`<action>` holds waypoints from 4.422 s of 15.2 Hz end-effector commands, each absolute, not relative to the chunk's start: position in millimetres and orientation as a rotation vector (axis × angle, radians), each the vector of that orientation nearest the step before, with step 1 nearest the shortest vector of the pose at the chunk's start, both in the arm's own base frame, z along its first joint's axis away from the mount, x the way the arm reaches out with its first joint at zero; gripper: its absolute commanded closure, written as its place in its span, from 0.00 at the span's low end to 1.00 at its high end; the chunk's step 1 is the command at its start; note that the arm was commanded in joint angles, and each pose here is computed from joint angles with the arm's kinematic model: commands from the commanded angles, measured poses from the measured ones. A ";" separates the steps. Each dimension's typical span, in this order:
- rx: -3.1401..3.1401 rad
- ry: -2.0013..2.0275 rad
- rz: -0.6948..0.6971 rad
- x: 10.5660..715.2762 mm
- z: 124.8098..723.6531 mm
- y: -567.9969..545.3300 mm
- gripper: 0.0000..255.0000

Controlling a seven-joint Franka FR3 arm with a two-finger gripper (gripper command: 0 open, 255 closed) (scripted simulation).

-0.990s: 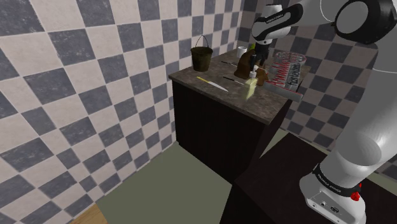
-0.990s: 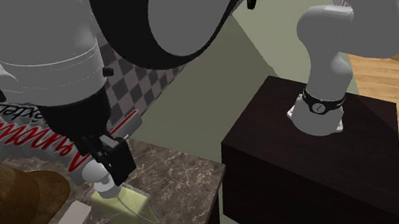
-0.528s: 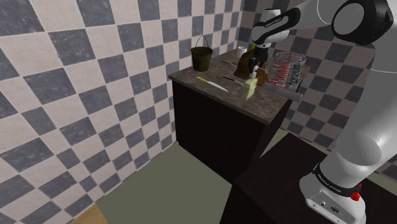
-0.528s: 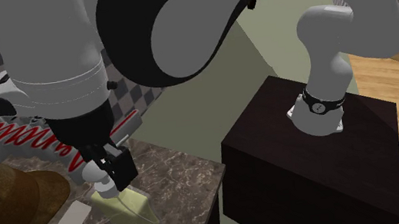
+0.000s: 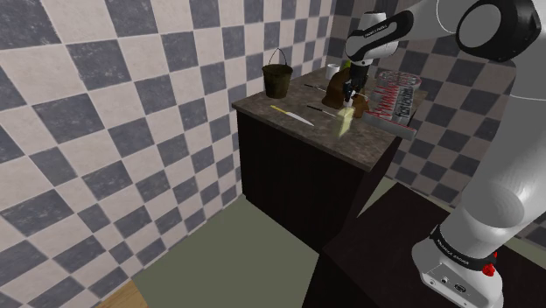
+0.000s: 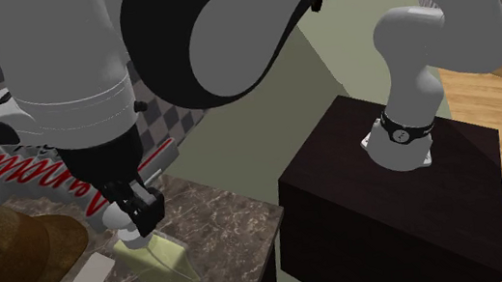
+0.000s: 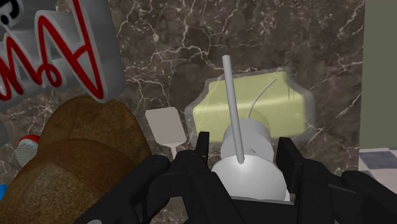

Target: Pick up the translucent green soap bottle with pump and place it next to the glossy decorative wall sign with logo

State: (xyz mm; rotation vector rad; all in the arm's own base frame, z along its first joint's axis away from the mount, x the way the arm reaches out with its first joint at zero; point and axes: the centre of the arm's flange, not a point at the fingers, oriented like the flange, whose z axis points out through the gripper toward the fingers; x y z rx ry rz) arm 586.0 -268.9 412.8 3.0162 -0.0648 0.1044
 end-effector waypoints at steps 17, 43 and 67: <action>3.018 -0.064 0.101 586.1 475.2 -268.4 1.00; 3.018 -0.064 0.101 596.2 580.2 -346.9 1.00; 3.018 -0.064 0.101 602.3 475.0 -394.6 1.00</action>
